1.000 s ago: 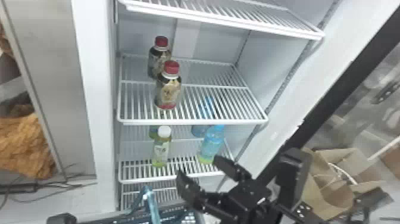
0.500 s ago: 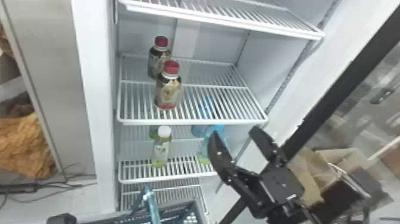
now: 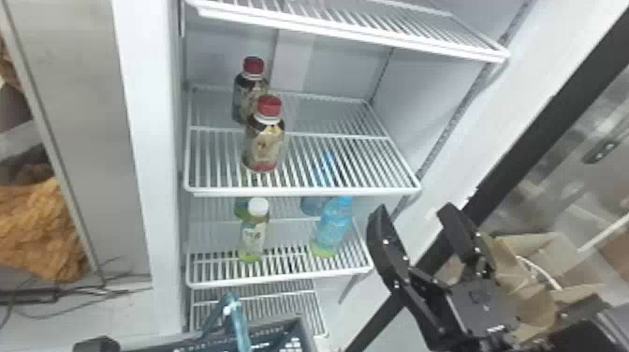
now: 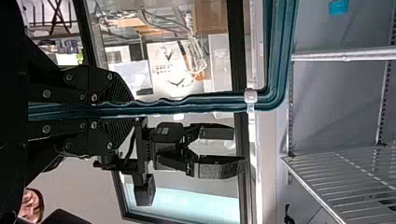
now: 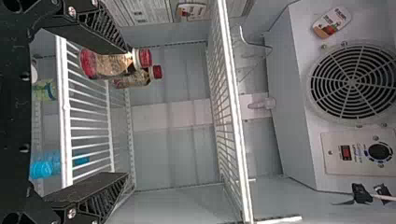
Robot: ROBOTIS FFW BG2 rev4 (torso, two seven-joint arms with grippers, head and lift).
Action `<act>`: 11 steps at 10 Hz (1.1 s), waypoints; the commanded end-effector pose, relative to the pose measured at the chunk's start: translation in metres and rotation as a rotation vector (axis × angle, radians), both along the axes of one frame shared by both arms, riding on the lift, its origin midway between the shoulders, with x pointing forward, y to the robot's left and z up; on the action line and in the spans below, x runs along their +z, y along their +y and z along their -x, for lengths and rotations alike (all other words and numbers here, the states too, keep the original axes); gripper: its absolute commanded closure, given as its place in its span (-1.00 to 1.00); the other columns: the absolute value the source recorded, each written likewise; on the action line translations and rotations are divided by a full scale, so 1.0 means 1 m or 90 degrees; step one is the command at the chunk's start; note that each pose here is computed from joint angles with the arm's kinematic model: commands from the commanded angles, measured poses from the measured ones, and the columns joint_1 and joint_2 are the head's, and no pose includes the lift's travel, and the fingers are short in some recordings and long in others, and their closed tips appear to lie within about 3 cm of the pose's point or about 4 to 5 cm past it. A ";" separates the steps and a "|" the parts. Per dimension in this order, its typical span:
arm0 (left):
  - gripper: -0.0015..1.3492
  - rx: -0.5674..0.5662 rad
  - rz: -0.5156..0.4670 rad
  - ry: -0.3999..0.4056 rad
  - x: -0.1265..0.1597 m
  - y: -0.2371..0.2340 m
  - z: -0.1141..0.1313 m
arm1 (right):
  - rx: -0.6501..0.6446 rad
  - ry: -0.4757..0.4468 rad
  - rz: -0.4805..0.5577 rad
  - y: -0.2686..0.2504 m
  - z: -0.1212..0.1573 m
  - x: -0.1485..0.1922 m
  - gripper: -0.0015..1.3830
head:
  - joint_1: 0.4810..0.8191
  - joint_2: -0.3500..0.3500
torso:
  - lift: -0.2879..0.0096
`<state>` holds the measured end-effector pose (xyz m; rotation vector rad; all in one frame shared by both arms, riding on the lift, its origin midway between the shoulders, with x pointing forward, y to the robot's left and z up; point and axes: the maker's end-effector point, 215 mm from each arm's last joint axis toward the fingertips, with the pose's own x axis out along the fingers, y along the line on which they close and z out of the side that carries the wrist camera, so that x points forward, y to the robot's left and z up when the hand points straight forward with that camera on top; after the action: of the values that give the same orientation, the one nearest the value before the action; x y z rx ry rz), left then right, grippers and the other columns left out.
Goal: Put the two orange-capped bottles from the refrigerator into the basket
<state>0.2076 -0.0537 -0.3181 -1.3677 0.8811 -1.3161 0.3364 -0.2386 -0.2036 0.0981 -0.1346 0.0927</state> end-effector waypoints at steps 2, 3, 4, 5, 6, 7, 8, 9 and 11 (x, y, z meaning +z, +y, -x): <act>0.79 -0.001 -0.001 -0.002 0.000 -0.001 0.000 | -0.007 0.028 0.007 -0.005 0.002 -0.015 -0.82 | 0.27 -1.00 | 0.67; 0.79 -0.002 -0.001 0.000 0.000 -0.001 0.001 | -0.009 0.037 0.012 -0.008 0.002 -0.024 -0.82 | 0.27 -1.00 | 0.67; 0.79 -0.001 -0.002 0.000 -0.001 0.000 0.001 | -0.010 0.044 0.014 -0.009 0.003 -0.029 -0.81 | 0.27 -1.00 | 0.67; 0.79 0.000 -0.002 0.001 -0.001 0.000 0.001 | -0.010 0.045 0.014 -0.009 0.002 -0.030 -0.81 | 0.27 -1.00 | 0.67; 0.79 0.002 -0.001 0.000 -0.001 0.000 0.000 | -0.011 0.042 0.014 -0.009 0.002 -0.028 -0.81 | 0.27 -1.00 | 0.67; 0.79 0.002 -0.001 0.001 -0.001 0.000 0.000 | -0.010 0.039 0.015 -0.009 0.002 -0.026 -0.81 | 0.27 -1.00 | 0.67; 0.79 0.000 -0.001 0.001 -0.001 0.000 0.000 | -0.011 0.039 0.015 -0.009 0.002 -0.026 -0.81 | 0.27 -1.00 | 0.67; 0.79 0.002 -0.001 0.001 -0.001 0.000 0.000 | -0.011 0.039 0.015 -0.009 0.002 -0.026 -0.81 | 0.27 -1.00 | 0.67; 0.79 0.002 -0.001 0.002 -0.001 0.000 0.001 | -0.012 0.027 0.017 -0.010 0.002 -0.021 -0.81 | 0.27 -1.00 | 0.67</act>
<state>0.2075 -0.0536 -0.3188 -1.3692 0.8811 -1.3128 0.3343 -0.2480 -0.2258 0.0732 -0.0874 0.0744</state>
